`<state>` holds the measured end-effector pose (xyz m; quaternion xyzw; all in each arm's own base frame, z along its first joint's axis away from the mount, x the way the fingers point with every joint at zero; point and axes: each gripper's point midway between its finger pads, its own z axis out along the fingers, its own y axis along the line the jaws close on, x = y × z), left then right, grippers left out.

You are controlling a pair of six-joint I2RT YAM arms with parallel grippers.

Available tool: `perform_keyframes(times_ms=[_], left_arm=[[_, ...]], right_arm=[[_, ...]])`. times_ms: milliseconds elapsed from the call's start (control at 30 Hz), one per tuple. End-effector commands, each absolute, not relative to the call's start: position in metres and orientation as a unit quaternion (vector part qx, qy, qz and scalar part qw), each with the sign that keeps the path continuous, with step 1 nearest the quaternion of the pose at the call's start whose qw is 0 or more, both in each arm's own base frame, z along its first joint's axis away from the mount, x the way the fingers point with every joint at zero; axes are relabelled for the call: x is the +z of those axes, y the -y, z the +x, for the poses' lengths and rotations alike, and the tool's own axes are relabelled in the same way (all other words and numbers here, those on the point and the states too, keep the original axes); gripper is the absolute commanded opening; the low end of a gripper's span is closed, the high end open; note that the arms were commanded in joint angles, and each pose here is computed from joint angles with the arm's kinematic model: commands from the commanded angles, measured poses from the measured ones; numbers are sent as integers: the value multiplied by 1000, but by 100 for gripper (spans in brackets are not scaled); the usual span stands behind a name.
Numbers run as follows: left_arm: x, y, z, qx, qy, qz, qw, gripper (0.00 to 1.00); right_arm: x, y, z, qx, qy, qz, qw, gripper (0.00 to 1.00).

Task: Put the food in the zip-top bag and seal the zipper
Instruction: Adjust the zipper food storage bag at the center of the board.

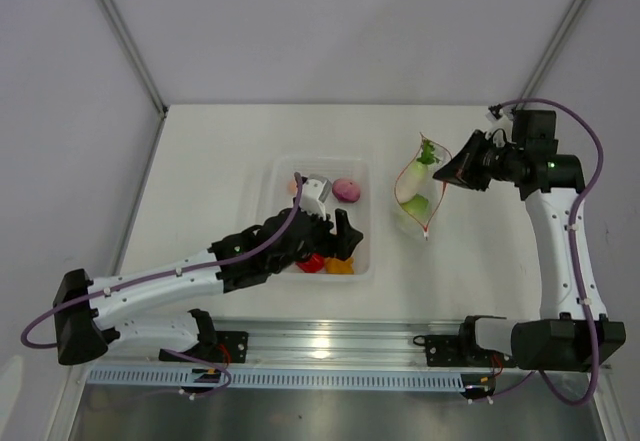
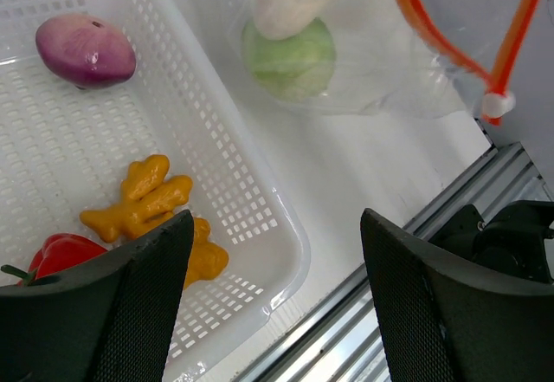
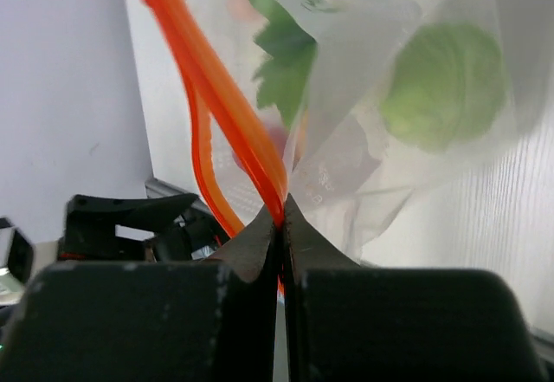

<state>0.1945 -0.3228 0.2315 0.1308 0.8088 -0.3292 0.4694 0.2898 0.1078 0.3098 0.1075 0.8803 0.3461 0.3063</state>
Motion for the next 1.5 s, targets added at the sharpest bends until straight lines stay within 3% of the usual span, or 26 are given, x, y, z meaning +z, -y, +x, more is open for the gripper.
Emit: perform_keyframes(times_ms=[0, 233, 400, 600, 800, 1067, 1200, 1233, 1367, 1400, 1467], left_arm=[[243, 326, 194, -348, -800, 129, 471, 80], [260, 328, 194, -363, -794, 136, 469, 84], [248, 349, 190, -370, -805, 166, 433, 86], [249, 367, 182, -394, -808, 183, 399, 85], [233, 368, 193, -338, -845, 171, 378, 85], [243, 385, 200, -343, -851, 165, 363, 82], [226, 396, 213, -327, -865, 167, 343, 61], [224, 400, 213, -332, -863, 170, 341, 50], [222, 417, 213, -339, -861, 202, 321, 23], [223, 422, 211, -346, -859, 213, 311, 1], [246, 433, 210, -370, -843, 232, 314, 1]], right_arm=[[265, -113, 286, 356, -896, 119, 239, 0], [302, -126, 268, 352, -880, 92, 304, 0], [217, -135, 255, 317, -920, 109, 204, 0], [262, -152, 257, 328, -902, 92, 265, 0], [263, -160, 249, 321, -905, 86, 267, 0], [260, -166, 243, 273, -917, 79, 281, 0], [261, -165, 239, 244, -922, 74, 293, 0], [262, -165, 239, 242, -921, 74, 296, 0], [262, -163, 240, 236, -919, 70, 309, 0], [261, -161, 243, 233, -918, 65, 314, 0], [260, -156, 241, 215, -927, 64, 301, 0]])
